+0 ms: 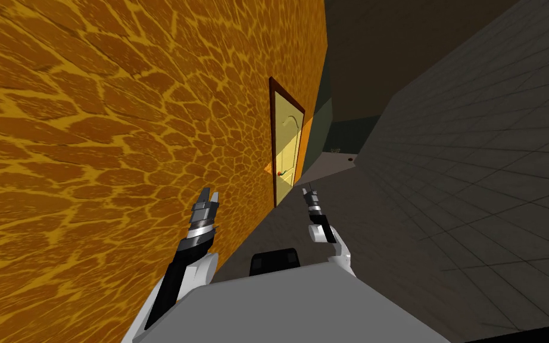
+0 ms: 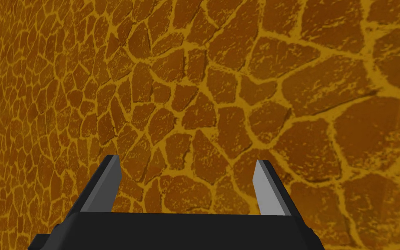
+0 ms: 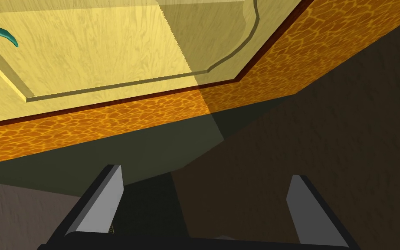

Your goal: Pull the door open

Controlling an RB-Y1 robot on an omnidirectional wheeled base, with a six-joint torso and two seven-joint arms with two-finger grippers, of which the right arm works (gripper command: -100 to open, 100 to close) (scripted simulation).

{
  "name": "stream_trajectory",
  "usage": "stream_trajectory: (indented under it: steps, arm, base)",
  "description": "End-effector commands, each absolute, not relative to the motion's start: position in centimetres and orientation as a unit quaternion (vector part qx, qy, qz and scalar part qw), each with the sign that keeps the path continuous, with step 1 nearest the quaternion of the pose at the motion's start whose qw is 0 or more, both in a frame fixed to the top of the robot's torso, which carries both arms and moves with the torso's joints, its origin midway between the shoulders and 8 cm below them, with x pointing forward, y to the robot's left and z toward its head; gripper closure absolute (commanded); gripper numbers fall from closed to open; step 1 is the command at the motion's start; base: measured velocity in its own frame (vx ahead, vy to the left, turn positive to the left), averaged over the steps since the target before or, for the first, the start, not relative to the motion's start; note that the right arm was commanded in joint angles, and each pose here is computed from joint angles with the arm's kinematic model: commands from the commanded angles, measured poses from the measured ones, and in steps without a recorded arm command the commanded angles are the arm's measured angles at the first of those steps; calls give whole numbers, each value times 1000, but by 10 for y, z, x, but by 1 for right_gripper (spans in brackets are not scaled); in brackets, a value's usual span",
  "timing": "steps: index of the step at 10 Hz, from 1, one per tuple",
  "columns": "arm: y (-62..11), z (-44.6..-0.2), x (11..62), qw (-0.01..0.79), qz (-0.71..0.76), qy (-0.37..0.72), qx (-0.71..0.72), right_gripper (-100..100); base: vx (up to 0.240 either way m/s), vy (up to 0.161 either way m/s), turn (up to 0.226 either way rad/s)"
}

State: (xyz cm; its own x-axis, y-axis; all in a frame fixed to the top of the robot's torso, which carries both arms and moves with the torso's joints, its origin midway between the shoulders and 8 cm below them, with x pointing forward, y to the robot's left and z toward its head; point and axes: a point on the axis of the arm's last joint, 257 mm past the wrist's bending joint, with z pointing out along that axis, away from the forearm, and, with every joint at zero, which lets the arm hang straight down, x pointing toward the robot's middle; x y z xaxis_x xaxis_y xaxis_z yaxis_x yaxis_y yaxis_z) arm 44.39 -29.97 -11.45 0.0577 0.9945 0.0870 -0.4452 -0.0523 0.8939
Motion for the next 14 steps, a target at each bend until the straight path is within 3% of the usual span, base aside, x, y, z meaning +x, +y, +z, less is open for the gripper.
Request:
stream_trajectory:
  steps: [1,14]
  arm:
    - [-299,-125,450,598,596,343,411,-100]
    - [-295,-206,496,574,570,407,425,-100]
  base:
    - [68,-100,112]
    - [67,-112,157]
